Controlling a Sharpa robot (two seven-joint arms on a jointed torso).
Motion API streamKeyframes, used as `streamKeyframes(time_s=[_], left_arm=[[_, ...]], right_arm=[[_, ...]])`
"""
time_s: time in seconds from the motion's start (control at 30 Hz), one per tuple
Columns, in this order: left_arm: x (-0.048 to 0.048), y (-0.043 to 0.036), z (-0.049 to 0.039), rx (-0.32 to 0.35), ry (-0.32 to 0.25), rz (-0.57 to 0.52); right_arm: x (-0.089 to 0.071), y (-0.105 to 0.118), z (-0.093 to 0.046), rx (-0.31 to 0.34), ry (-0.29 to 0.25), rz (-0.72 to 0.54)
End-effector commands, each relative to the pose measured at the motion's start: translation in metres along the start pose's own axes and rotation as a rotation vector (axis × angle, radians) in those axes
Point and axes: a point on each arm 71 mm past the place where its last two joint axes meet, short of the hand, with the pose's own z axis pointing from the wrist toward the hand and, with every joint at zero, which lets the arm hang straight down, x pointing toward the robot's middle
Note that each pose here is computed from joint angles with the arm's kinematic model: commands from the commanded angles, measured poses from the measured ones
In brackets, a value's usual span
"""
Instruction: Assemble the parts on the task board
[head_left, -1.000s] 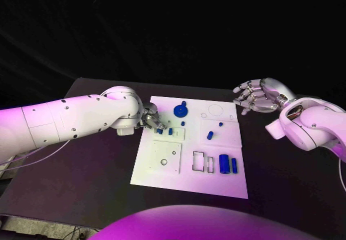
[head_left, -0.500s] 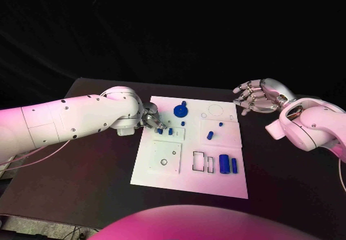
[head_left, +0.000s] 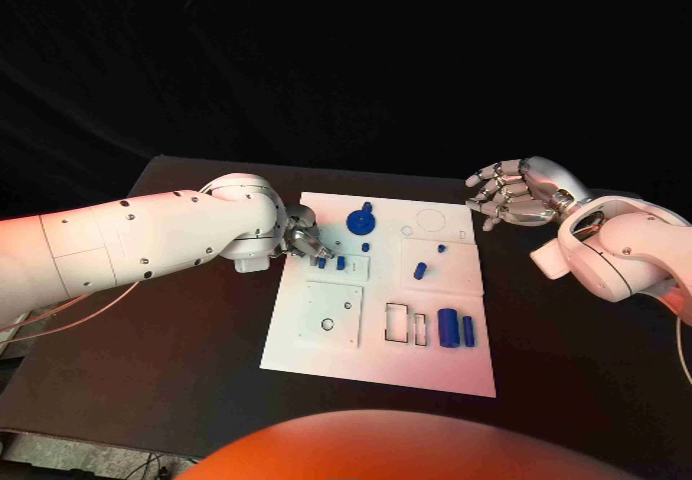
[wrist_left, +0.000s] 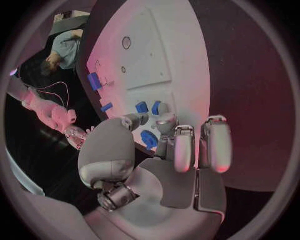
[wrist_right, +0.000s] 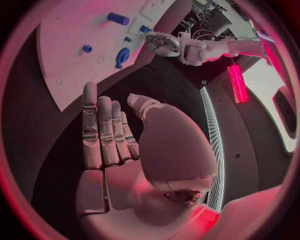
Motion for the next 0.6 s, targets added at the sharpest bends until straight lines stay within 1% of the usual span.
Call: streamKeyframes(time_s=[0.03,0.23,0.37,0.53,0.6], left_arm=[[0.0002,-0.0003,-0.0002,0.000,0.000,-0.004],[-0.0017,0.0021,-0.0010,-0.004,-0.009,-0.008],[-0.0036,0.0027,-0.0032,0.005,-0.031,-0.018],[-0.0119,0.0013,-0.0092,0.045,-0.105,-0.063],[-0.0189,-0.0019,-0.0137,0.108,-0.163,-0.107]], right_arm=[[0.002,0.000,0.000,-0.006,0.016,0.000],[0.002,0.000,0.000,-0.006,0.016,0.000],[0.001,0.000,0.000,-0.005,0.016,0.000],[0.001,0.000,0.000,-0.005,0.014,-0.001],[0.000,-0.001,0.000,-0.004,0.012,-0.001]])
